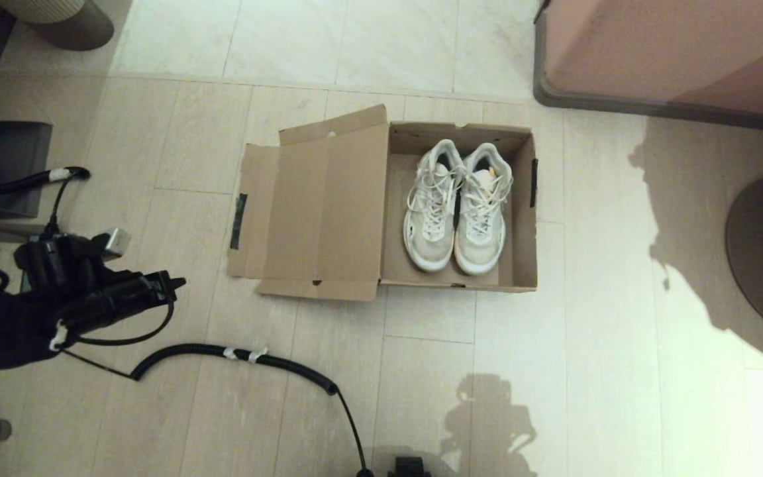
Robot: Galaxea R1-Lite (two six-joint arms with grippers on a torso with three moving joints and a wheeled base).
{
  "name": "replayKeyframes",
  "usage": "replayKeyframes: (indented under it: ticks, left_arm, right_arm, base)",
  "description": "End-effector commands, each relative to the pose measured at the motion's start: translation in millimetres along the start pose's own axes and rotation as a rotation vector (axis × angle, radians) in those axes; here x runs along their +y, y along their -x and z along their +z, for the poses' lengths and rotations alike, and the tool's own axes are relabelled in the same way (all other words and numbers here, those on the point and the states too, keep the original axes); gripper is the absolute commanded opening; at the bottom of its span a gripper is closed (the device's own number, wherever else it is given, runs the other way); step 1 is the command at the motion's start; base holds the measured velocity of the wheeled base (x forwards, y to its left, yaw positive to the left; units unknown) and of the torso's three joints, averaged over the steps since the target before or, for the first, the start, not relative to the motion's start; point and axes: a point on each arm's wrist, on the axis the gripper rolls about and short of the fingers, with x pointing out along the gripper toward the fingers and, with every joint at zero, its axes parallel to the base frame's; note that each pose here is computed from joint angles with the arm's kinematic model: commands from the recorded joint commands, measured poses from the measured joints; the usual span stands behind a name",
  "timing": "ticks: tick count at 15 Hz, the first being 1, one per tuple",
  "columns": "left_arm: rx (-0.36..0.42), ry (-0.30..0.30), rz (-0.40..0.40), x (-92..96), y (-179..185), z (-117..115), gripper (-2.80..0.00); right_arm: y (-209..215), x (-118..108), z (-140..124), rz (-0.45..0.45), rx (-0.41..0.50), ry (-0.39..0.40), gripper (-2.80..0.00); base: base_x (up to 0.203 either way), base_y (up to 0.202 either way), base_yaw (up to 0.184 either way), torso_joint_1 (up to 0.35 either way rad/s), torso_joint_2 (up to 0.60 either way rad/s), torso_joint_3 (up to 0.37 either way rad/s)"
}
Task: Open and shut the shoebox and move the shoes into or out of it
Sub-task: Close the shoe box
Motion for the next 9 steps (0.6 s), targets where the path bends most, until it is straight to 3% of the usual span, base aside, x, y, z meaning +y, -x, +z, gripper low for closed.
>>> replayKeyframes:
  ticks: [1,2,3,5,9]
  left_arm:
    - [-0.001,-0.005,-0.017,9.3,-34,-23,-2.80]
    - [-0.039,-0.024,-0.028,10.2,-48,-20,-2.80]
    - [-0.068,-0.042,-0.041,7.6,-58,-16,0.00]
    - [-0.106,-0.063,-0.058,4.1,-74,-11,0.00]
    - [-0.199,-0.085,-0.039,14.5,-110,-3,0.00]
  right_arm:
    - [-1,0,-4,-0.002,0.015,0.000,-2.80]
    - [-1,0,-4,-0.002,0.015,0.000,-2.80]
    - [-1,0,-4,-0.002,0.015,0.000,-2.80]
    - [-1,0,-4,-0.002,0.015,0.000,-2.80]
    - [-1,0,-4,-0.002,0.015,0.000,-2.80]
  base:
    - [0.000,0.000,0.000,0.000,0.00,0.000]
    - [0.000,0.000,0.000,0.000,0.00,0.000]
    - [0.000,0.000,0.000,0.000,0.00,0.000]
    - [0.000,0.000,0.000,0.000,0.00,0.000]
    - [0.000,0.000,0.000,0.000,0.00,0.000]
